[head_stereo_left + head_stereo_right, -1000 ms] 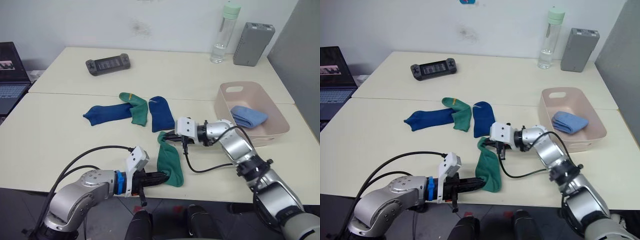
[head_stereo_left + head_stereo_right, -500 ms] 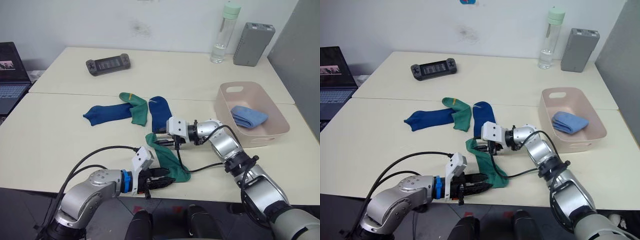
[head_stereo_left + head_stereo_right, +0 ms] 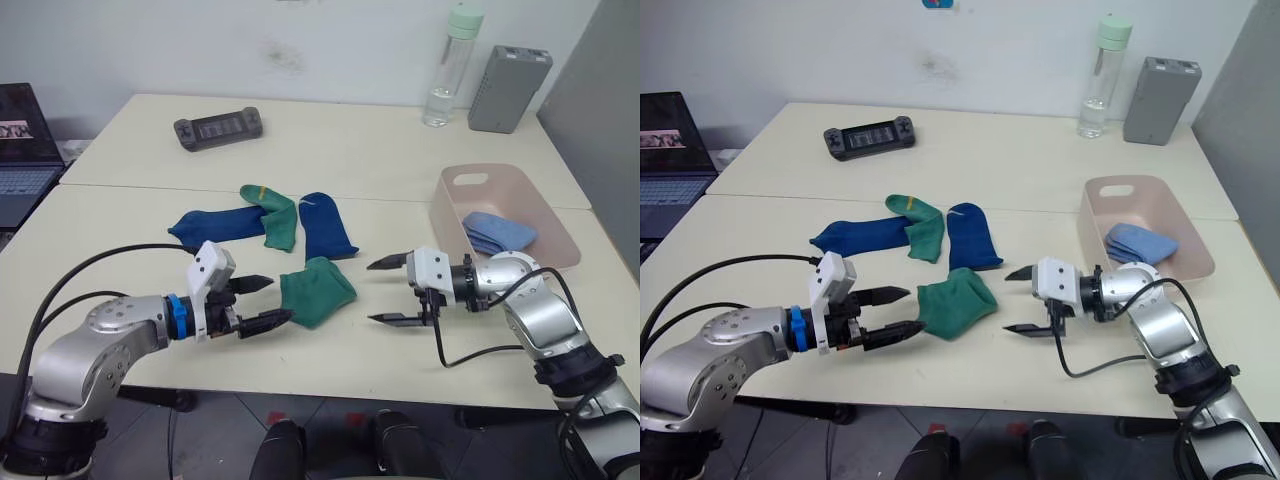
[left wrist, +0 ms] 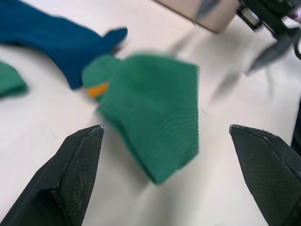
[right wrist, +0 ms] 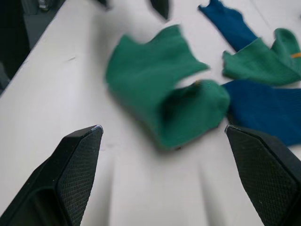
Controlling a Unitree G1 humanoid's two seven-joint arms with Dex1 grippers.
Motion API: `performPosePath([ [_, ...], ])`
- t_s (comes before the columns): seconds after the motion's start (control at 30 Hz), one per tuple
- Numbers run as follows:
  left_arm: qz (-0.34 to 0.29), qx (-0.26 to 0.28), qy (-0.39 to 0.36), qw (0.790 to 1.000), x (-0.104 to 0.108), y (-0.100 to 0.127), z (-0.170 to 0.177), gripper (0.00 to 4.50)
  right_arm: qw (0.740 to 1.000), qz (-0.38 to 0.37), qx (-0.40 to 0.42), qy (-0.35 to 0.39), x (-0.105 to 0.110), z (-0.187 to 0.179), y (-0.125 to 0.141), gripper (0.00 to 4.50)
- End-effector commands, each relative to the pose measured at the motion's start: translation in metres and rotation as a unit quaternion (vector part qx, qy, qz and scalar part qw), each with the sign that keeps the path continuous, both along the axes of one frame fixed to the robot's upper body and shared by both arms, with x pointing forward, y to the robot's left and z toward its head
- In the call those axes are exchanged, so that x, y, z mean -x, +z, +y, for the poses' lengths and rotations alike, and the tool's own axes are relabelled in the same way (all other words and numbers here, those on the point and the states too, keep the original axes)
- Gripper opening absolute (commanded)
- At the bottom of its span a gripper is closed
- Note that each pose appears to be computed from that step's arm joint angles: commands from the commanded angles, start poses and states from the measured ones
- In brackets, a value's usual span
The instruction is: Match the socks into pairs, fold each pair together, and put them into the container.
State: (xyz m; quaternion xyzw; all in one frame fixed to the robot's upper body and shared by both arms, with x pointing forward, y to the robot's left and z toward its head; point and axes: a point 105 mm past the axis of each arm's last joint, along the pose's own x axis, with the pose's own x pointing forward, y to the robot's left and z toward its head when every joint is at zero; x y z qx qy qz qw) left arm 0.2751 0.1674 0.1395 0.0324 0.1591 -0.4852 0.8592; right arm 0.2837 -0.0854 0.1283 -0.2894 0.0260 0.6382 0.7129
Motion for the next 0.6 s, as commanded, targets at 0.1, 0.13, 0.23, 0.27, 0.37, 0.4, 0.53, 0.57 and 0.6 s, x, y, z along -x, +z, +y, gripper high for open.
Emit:
performPosePath([
  [0.1, -0.008, -0.005, -0.036, 0.999, -0.002, 0.003, -0.008, 4.47, 1.0, -0.02, -0.007, 0.001, 0.005, 0.003, 0.011, 4.48],
  [0.13, -0.007, -0.007, -0.039, 0.999, -0.002, 0.002, -0.008, 4.47, 1.0, -0.021, -0.007, -0.003, 0.004, 0.003, 0.011, 4.48],
  [0.23, -0.007, -0.014, -0.037, 0.999, -0.004, 0.0, -0.005, 4.47, 1.0, -0.022, -0.012, -0.013, 0.003, 0.005, 0.012, 4.48],
  [0.27, -0.005, -0.012, -0.035, 0.999, -0.004, 0.0, -0.004, 4.47, 0.999, -0.018, -0.019, -0.019, 0.002, 0.009, 0.013, 4.48],
  [0.37, 0.011, 0.001, -0.048, 0.999, 0.004, 0.005, -0.004, 4.47, 0.999, 0.016, -0.04, -0.026, 0.003, 0.024, 0.013, 4.48],
  [0.4, 0.018, 0.006, -0.057, 0.998, 0.009, 0.006, -0.005, 4.47, 0.998, 0.027, -0.046, -0.027, 0.002, 0.029, 0.013, 4.48],
  [0.53, 0.049, 0.065, -0.066, 0.994, 0.022, 0.02, -0.01, 4.47, 0.996, 0.043, -0.06, -0.04, -0.006, 0.045, 0.014, 4.48],
  [0.57, 0.056, 0.08, -0.06, 0.993, 0.023, 0.023, -0.009, 4.47, 0.996, 0.048, -0.062, -0.044, -0.009, 0.047, 0.014, 4.48],
  [0.6, 0.063, 0.094, -0.055, 0.992, 0.023, 0.025, -0.008, 4.47, 0.996, 0.053, -0.062, -0.046, -0.011, 0.049, 0.013, 4.48],
])
